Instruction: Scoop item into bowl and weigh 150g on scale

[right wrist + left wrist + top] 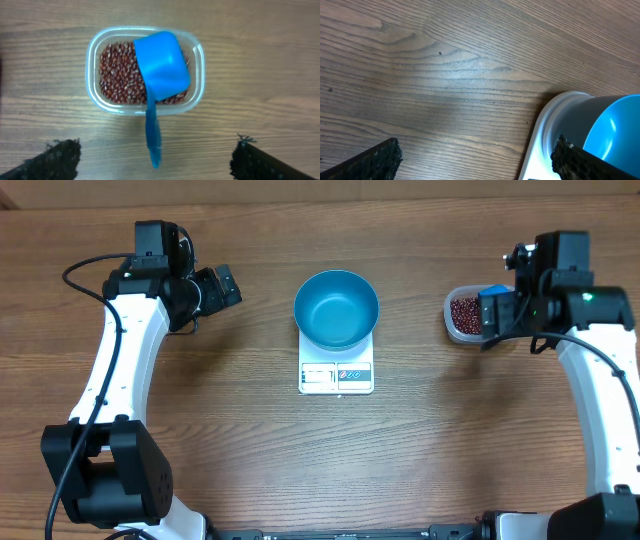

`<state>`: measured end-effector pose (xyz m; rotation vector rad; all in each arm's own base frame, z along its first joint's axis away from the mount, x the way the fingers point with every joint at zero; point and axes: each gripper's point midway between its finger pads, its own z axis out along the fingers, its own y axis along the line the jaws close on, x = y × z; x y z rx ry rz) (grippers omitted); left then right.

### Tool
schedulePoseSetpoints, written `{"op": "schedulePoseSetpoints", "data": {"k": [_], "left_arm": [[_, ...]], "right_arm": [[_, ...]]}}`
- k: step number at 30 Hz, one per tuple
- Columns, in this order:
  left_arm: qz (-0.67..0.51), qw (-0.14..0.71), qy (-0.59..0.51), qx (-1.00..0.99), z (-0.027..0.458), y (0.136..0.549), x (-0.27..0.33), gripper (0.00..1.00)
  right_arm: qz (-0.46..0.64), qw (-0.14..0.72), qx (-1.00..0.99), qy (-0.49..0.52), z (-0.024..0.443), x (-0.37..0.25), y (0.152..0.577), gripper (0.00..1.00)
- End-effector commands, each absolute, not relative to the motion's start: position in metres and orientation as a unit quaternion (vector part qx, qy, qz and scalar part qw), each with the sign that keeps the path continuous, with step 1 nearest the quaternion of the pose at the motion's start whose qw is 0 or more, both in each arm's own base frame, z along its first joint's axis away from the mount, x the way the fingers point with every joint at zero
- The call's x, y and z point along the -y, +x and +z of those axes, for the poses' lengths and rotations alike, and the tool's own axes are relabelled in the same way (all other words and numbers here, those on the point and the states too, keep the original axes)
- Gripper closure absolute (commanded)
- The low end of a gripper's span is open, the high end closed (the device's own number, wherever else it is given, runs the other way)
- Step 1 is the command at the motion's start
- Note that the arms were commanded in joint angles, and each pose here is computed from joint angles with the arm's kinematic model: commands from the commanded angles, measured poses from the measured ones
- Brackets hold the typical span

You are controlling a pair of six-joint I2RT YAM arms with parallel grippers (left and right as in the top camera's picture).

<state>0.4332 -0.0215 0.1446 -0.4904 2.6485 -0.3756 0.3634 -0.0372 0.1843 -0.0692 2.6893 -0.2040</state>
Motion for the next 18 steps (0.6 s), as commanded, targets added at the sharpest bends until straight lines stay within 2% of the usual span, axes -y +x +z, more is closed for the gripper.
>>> {"op": "schedulePoseSetpoints", "data": {"k": [1, 4, 8, 9, 12, 18], "left_arm": [[-0.133, 0.231, -0.164, -0.950, 0.161, 0.436, 0.021, 0.00], [-0.133, 0.231, -0.164, -0.950, 0.161, 0.436, 0.021, 0.00], [-0.133, 0.231, -0.164, -0.950, 0.161, 0.436, 0.021, 0.00], [-0.133, 0.231, -0.164, -0.950, 0.161, 0.436, 0.021, 0.01], [-0.133, 0.231, -0.164, -0.950, 0.161, 0.436, 0.021, 0.00], [-0.133, 0.231, -0.164, -0.950, 0.161, 0.436, 0.021, 0.00]], "right_arm": [[-0.043, 0.227, -0.973, -0.005, 0.167, 0.033, 0.368, 0.00], [-0.028, 0.230, -0.973, 0.003, 0.164, 0.036, 0.371, 0.01], [-0.031, 0.224, -0.974, 0.012, 0.160, 0.047, 0.368, 0.48], [-0.030, 0.220, -0.975, 0.003, 0.157, 0.048, 0.367, 0.55], [-0.022, 0.217, -0.976, -0.026, 0.149, 0.044, 0.366, 0.62], [-0.026, 0.214, -0.975, -0.053, 0.137, 0.044, 0.368, 0.60]]}}
